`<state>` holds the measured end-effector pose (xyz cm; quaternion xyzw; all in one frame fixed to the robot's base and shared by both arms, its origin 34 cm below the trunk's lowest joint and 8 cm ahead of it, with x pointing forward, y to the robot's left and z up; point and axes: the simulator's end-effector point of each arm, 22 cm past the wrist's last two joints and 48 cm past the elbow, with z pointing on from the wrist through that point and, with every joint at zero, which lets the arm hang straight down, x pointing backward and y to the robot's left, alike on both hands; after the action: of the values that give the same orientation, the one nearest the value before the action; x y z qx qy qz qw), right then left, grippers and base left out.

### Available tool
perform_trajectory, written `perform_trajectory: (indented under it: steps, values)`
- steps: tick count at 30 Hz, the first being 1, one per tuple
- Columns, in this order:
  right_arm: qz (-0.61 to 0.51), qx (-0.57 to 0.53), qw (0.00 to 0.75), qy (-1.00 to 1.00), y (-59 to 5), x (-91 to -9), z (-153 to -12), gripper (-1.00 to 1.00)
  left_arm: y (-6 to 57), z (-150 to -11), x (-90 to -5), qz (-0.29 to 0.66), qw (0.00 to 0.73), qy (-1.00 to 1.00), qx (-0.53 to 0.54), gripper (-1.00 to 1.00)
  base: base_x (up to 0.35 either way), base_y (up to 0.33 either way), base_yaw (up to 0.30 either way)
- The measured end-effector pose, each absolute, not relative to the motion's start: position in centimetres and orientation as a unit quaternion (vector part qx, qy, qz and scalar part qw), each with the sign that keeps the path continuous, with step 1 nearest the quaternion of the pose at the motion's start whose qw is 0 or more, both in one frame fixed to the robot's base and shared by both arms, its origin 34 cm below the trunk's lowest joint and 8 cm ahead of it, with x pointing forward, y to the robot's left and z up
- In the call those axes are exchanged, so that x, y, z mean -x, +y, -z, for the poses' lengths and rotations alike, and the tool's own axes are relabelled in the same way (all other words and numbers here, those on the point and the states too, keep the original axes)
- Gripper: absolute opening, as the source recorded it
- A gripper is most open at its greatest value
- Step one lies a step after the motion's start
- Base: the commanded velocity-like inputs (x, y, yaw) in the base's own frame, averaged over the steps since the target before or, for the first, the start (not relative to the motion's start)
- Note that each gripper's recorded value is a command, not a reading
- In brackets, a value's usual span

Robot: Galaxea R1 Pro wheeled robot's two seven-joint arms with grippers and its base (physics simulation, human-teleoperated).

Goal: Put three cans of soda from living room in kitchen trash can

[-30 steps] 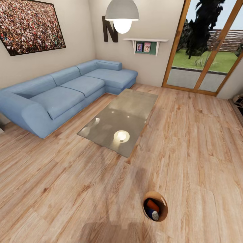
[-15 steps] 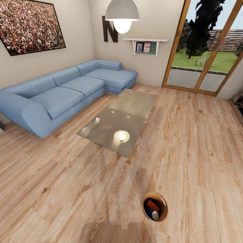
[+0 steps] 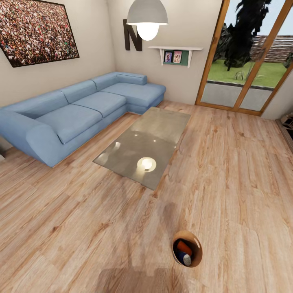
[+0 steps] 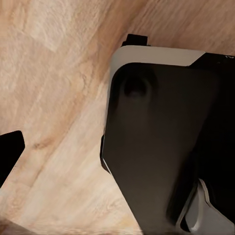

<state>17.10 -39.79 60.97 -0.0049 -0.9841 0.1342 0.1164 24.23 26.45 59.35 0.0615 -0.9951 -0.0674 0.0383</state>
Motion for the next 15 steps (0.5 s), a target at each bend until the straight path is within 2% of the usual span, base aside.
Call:
perform_trajectory:
  steps: [6, 15]
  values:
    - [-0.109, 0.004, 0.117, -0.987, -35.8, -17.0, -60.3, 1.0, 29.2, -59.6, -20.5, 0.099, 0.071, -0.991, -0.06, 1.0, 0.0, 0.0, 0.0]
    - [-0.102, 0.003, 0.117, -0.988, -34.8, -17.0, -60.2, 1.0, 30.0, -60.1, -15.6, 0.11, 0.103, -0.987, -0.058, 1.0, 0.0, 0.0, 0.0]
